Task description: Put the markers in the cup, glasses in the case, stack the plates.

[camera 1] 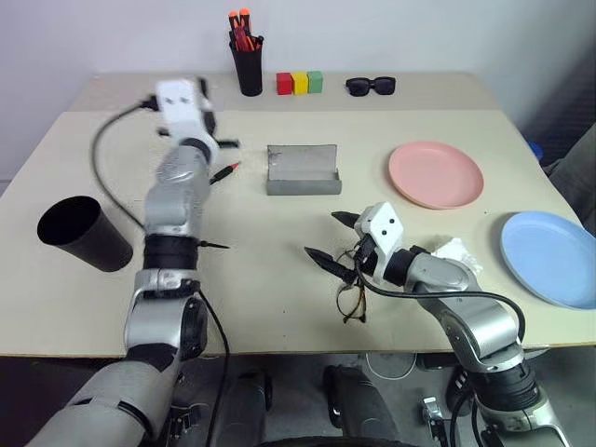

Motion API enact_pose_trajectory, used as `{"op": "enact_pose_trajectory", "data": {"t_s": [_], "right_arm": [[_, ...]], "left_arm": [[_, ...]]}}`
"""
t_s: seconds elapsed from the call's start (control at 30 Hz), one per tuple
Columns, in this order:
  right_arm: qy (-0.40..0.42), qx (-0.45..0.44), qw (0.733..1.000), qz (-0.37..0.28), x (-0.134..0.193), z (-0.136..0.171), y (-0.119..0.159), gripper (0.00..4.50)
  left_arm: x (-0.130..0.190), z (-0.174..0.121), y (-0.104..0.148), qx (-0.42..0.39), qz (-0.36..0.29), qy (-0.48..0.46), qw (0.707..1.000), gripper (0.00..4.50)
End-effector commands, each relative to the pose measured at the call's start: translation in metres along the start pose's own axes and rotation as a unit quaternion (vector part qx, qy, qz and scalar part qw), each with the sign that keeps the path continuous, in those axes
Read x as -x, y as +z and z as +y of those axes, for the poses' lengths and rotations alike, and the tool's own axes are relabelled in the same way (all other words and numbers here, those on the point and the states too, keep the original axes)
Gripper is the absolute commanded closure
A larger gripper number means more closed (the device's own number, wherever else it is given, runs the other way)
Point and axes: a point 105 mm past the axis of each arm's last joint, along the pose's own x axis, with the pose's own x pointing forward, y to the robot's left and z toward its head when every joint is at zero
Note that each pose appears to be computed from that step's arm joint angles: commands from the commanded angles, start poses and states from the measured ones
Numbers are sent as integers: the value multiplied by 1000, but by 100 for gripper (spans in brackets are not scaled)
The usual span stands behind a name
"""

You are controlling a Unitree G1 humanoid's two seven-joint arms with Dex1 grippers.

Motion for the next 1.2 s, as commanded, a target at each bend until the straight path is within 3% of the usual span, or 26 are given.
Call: {"op": "enact_pose_trajectory", "data": {"t_s": [0.03, 0.2, 0.4, 0.53, 0.7, 1.0, 1.1, 1.2], "right_arm": [[5, 15, 999, -29, -2, -4, 15, 0], [29, 12, 999, -41, -11, -2, 20, 0], [59, 16, 997, -51, -21, 0, 25, 0], [77, 16, 995, -62, -25, 3, 30, 0], [137, -27, 983, -120, -22, 22, 55, 0], [158, -35, 978, -134, -20, 34, 62, 0], [159, -35, 978, -133, -20, 36, 62, 0], [160, -34, 978, -133, -20, 36, 62, 0]], "left_arm": [[34, 52, 66, -89, -148, 103, 980, 445], [86, 97, 69, -138, -157, 213, 954, 445], [124, 112, 48, -151, -116, 249, 950, 445], [133, 112, 31, -147, -93, 245, 954, 445], [135, 118, 12, -142, -70, 248, 956, 445], [136, 118, -7, -128, -47, 251, 958, 445], [135, 118, -9, -128, -45, 254, 958, 342], [135, 119, -9, -129, -45, 255, 957, 191]]}}
